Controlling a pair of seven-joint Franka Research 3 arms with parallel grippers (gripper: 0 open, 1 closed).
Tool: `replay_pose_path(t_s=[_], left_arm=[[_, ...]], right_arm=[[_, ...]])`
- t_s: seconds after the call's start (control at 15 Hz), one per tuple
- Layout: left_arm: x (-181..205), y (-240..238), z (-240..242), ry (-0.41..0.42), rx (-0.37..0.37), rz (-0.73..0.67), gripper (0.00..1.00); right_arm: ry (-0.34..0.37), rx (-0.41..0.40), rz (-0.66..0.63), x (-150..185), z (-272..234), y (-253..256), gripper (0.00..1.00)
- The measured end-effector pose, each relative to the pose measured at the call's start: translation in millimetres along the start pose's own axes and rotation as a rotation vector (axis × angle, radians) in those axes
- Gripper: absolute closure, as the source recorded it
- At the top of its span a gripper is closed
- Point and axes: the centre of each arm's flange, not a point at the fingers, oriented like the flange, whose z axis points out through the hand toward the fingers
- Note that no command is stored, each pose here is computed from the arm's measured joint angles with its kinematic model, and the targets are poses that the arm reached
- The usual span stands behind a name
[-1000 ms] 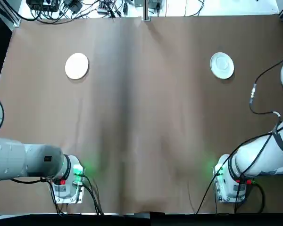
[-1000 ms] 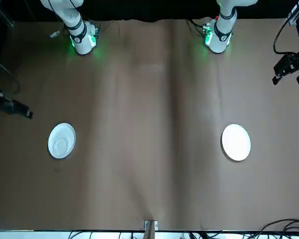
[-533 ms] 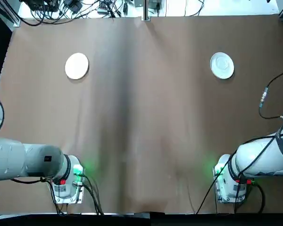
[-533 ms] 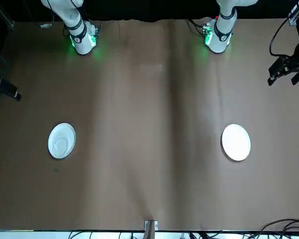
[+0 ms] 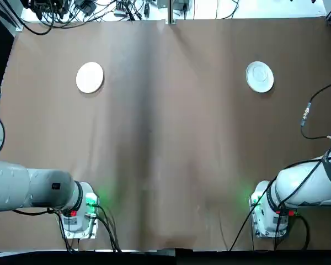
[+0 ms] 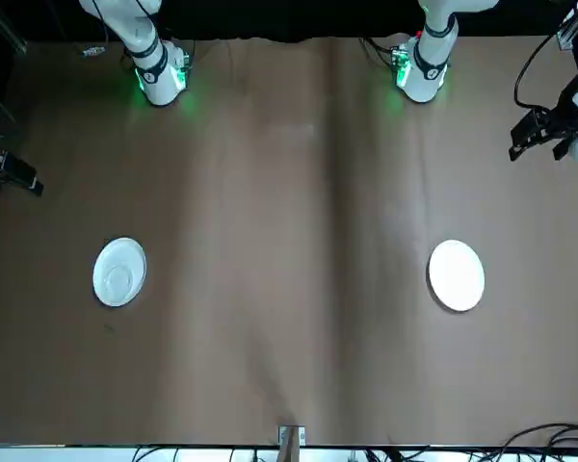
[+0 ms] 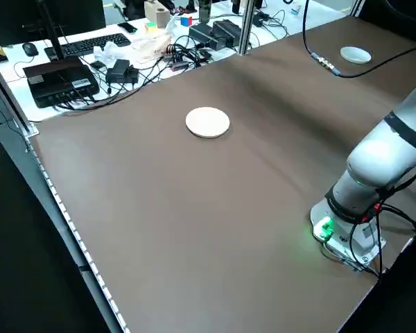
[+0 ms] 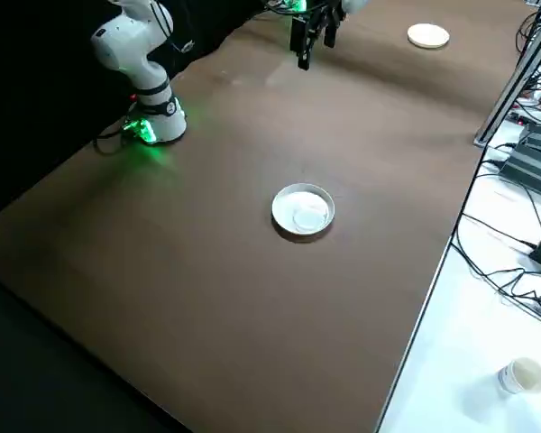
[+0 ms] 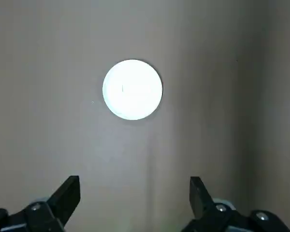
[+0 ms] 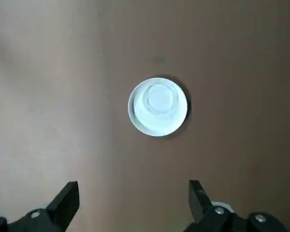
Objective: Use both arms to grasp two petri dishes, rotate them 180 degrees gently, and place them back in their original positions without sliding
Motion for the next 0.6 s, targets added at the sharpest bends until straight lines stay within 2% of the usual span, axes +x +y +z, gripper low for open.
replay_pose_path(t_s=[0.6], left_arm=[[-0.1,0.2,0.4,-0.001,0.000,0.000,0.00]], right_arm=[[0.000,-0.021,-0.045,-0.1,0.8,-8.8,0.00]])
